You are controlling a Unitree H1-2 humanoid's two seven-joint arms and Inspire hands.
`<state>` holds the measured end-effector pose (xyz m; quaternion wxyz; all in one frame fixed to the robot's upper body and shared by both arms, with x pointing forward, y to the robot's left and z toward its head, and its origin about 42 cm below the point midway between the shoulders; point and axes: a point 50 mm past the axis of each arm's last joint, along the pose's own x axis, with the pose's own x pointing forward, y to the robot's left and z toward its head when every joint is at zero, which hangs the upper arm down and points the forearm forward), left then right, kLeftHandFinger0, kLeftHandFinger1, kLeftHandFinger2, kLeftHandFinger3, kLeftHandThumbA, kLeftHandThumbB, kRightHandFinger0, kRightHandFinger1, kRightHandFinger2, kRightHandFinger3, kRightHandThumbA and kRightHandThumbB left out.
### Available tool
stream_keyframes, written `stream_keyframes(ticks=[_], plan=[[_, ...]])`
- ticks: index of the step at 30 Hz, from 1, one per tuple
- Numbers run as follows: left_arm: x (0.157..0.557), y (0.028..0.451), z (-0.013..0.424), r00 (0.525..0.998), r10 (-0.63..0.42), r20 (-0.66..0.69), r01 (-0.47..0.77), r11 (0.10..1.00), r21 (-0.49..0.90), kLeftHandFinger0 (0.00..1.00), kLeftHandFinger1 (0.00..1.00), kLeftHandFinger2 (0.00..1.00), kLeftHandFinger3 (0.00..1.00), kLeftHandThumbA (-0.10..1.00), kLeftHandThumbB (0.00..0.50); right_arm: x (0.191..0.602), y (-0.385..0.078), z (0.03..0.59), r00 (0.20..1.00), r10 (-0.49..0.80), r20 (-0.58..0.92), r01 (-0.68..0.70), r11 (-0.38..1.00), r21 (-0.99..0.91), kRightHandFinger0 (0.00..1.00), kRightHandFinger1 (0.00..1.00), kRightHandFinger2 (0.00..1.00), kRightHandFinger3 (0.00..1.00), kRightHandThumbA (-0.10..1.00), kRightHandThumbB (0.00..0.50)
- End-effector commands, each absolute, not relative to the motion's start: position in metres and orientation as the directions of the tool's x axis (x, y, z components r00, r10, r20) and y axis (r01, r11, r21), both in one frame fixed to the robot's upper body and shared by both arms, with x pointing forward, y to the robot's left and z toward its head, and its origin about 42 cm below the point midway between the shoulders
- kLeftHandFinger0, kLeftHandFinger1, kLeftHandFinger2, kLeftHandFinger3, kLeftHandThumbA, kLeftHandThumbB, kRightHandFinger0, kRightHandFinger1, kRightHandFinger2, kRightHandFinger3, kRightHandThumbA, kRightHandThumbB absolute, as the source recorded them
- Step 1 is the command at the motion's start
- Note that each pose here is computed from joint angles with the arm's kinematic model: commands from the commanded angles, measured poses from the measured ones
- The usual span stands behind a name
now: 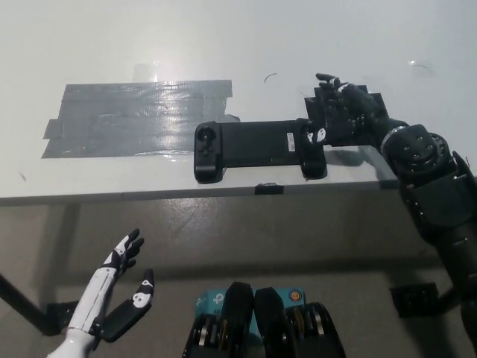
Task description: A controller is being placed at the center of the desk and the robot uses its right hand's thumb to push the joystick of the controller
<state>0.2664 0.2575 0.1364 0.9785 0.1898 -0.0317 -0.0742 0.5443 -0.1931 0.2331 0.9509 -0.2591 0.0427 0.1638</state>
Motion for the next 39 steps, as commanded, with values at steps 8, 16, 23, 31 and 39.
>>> stream_keyframes(ticks=[8, 16, 23, 31, 39], plan=[[0.27, 0.262, 0.147, 0.982, -0.176, 0.069, 0.135, 0.909, 0.394, 1.0, 1.0, 1.0, 1.0, 0.41, 0.039, 0.563, -0.195, 0.267, 0.957, 0.274, -0.091, -0.278, 0.788, -0.549, 1.0, 1.0, 1.0, 1.0, 1.0, 0.443], [0.272, 0.262, 0.147, 0.981, -0.178, 0.074, 0.136, 0.911, 0.39, 1.0, 1.0, 1.0, 1.0, 0.4, 0.039, 0.566, -0.197, 0.264, 0.96, 0.259, -0.105, -0.275, 0.807, -0.524, 1.0, 1.0, 1.0, 1.0, 1.0, 0.441], [0.272, 0.262, 0.148, 0.981, -0.176, 0.079, 0.131, 0.909, 0.395, 1.0, 1.0, 1.0, 1.0, 0.39, 0.039, 0.569, -0.198, 0.261, 0.964, 0.242, -0.112, -0.266, 0.847, -0.461, 1.0, 1.0, 1.0, 1.0, 1.0, 0.458], [0.273, 0.263, 0.149, 0.982, -0.172, 0.078, 0.129, 0.91, 0.393, 1.0, 1.0, 1.0, 1.0, 0.34, 0.032, 0.571, -0.199, 0.264, 0.964, 0.256, -0.07, -0.264, 0.894, -0.363, 1.0, 1.0, 1.0, 1.0, 1.0, 0.422], [0.274, 0.263, 0.149, 0.981, -0.174, 0.081, 0.129, 0.911, 0.392, 1.0, 1.0, 1.0, 1.0, 0.3, 0.029, 0.572, -0.196, 0.269, 0.961, 0.274, -0.045, -0.271, 0.892, -0.362, 1.0, 1.0, 1.0, 1.0, 1.0, 0.41]])
